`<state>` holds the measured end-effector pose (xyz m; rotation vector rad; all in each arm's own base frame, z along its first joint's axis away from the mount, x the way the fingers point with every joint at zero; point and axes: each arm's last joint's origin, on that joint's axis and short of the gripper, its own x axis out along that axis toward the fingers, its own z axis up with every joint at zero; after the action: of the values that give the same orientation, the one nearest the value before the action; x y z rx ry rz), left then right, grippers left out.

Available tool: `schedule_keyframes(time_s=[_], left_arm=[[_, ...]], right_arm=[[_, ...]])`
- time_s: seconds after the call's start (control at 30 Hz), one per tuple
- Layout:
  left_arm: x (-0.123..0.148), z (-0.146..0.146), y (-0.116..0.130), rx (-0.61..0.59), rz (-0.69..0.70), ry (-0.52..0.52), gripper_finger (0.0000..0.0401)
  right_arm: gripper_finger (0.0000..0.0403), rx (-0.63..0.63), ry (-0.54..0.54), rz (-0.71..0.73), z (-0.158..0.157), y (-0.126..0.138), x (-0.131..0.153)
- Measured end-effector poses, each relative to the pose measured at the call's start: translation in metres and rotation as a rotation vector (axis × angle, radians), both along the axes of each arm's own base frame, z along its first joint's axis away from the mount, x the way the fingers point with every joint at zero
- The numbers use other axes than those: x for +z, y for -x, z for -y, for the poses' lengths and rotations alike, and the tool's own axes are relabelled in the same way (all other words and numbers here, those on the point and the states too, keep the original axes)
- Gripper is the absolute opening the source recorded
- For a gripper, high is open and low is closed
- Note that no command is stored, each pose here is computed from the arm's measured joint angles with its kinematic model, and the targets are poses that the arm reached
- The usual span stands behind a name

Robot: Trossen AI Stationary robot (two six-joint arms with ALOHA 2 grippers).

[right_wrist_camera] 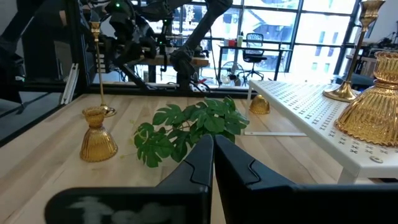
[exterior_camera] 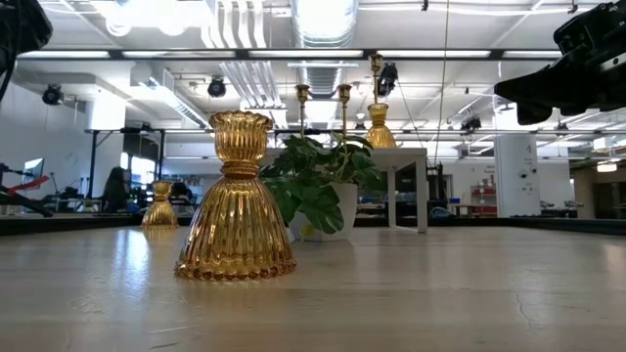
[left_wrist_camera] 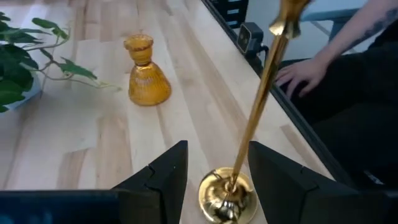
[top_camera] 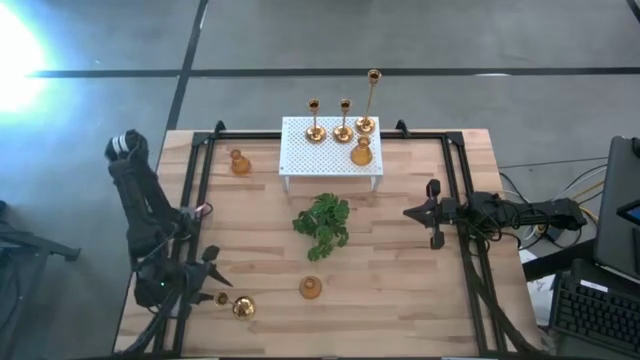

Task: Pick & Place candle stick holders
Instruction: Put the big gold candle holder on the shelf

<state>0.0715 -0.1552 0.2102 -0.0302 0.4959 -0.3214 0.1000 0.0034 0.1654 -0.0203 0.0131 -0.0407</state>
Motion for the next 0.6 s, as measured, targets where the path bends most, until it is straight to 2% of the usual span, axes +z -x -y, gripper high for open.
schedule_keyframes(time_s=[0.27,0.6], left_arm=[[0.004,0.008,-0.007,-0.067,0.002,0.056,0.0172],[0.004,0.006,-0.012,-0.059,0.004,0.045,0.0172]], right_arm=[[0.0009,0.0,0.0,0.0,0.0,0.0,0.0],[0.0009,0.0,0.0,0.0,0.0,0.0,0.0]])
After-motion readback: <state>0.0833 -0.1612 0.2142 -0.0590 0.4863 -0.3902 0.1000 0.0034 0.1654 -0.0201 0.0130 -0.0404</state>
